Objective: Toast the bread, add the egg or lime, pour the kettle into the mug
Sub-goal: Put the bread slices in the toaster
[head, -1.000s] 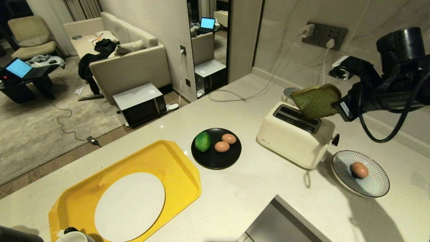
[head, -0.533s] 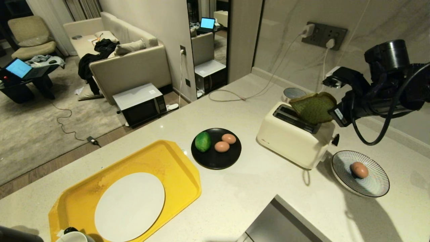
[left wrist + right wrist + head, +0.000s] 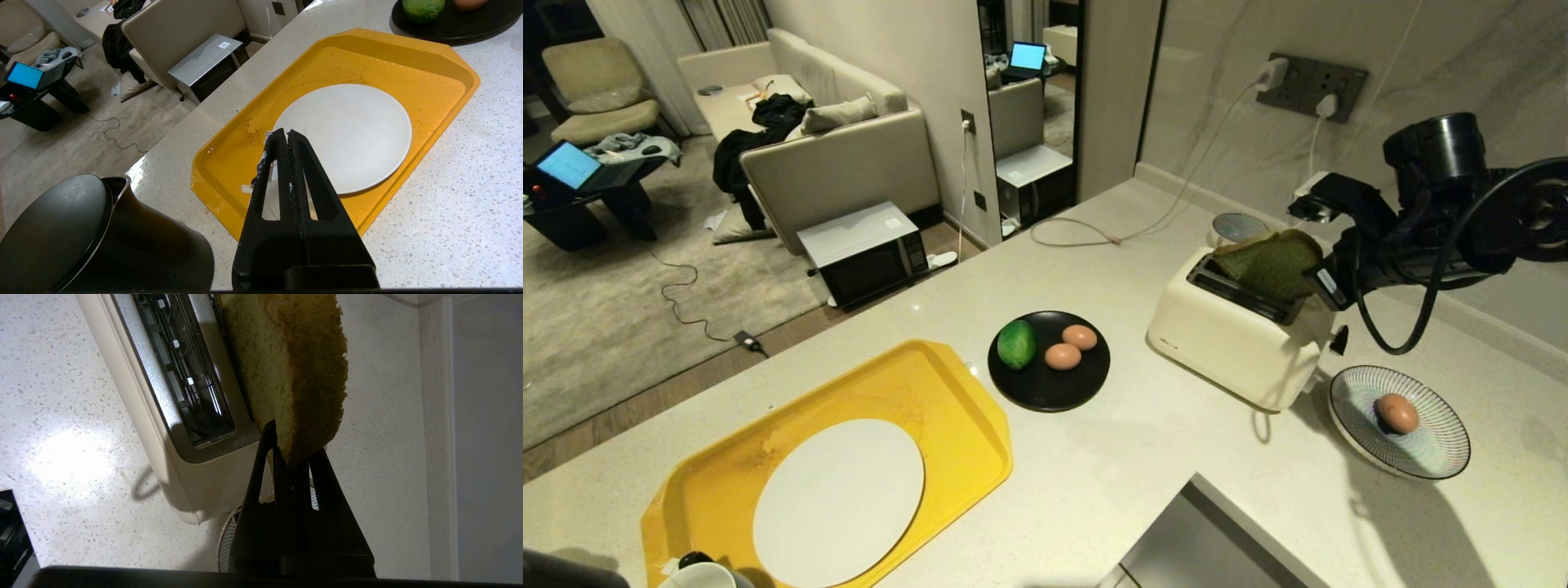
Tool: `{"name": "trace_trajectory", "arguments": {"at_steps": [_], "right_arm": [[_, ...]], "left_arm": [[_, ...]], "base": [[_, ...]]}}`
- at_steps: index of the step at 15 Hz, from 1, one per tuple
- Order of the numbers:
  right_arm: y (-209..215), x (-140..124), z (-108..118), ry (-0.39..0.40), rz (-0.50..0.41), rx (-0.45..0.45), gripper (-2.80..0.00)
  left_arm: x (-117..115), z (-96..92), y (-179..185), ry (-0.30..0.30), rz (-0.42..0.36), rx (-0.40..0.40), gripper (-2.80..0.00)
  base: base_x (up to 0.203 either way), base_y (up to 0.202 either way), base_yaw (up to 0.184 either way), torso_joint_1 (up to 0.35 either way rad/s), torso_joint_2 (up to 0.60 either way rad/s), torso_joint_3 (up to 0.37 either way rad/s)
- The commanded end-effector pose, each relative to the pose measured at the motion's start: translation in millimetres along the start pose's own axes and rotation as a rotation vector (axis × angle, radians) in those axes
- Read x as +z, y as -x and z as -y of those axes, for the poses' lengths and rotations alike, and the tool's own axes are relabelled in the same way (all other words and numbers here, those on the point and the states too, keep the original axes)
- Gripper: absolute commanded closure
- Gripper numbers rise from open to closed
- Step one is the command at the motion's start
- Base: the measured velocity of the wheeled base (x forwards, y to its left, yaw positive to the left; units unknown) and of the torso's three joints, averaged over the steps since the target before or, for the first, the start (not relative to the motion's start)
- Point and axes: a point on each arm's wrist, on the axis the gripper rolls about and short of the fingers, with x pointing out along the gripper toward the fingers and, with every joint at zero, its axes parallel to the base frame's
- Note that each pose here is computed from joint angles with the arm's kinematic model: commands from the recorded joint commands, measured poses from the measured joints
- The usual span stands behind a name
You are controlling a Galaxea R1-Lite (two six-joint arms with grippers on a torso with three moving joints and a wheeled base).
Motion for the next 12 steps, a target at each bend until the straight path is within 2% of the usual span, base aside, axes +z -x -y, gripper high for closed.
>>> {"name": "trace_trajectory", "arguments": {"at_steps": [1,5,6,7,12], "right_arm": [[-8.1,-2.3,-2.7,0.018,-0.016,0.010,0.00],[-13.3,-4.5,-3.9,0.023,-0.029,0.015,0.00],[-13.3,-4.6,-4.0,0.023,-0.029,0.015,-2.64],[-13.2,-4.5,-4.0,0.022,-0.028,0.017,-2.80],[-9.8,-3.8,-2.7,0.012,-0.019,0.018,-2.80]], "left_arm": [[0.0,0.0,0.1,-0.002,0.001,0.001,0.00],[0.0,0.0,0.1,-0.002,0.001,0.001,0.00],[0.0,0.0,0.1,-0.002,0.001,0.001,0.00],[0.0,0.0,0.1,-0.002,0.001,0.001,0.00],[0.0,0.0,0.1,-0.002,0.001,0.001,0.00]], "base": [[0.000,0.000,0.000,0.000,0.00,0.000],[0.000,0.000,0.000,0.000,0.00,0.000],[0.000,0.000,0.000,0.000,0.00,0.000],[0.000,0.000,0.000,0.000,0.00,0.000],[0.000,0.000,0.000,0.000,0.00,0.000]]}}
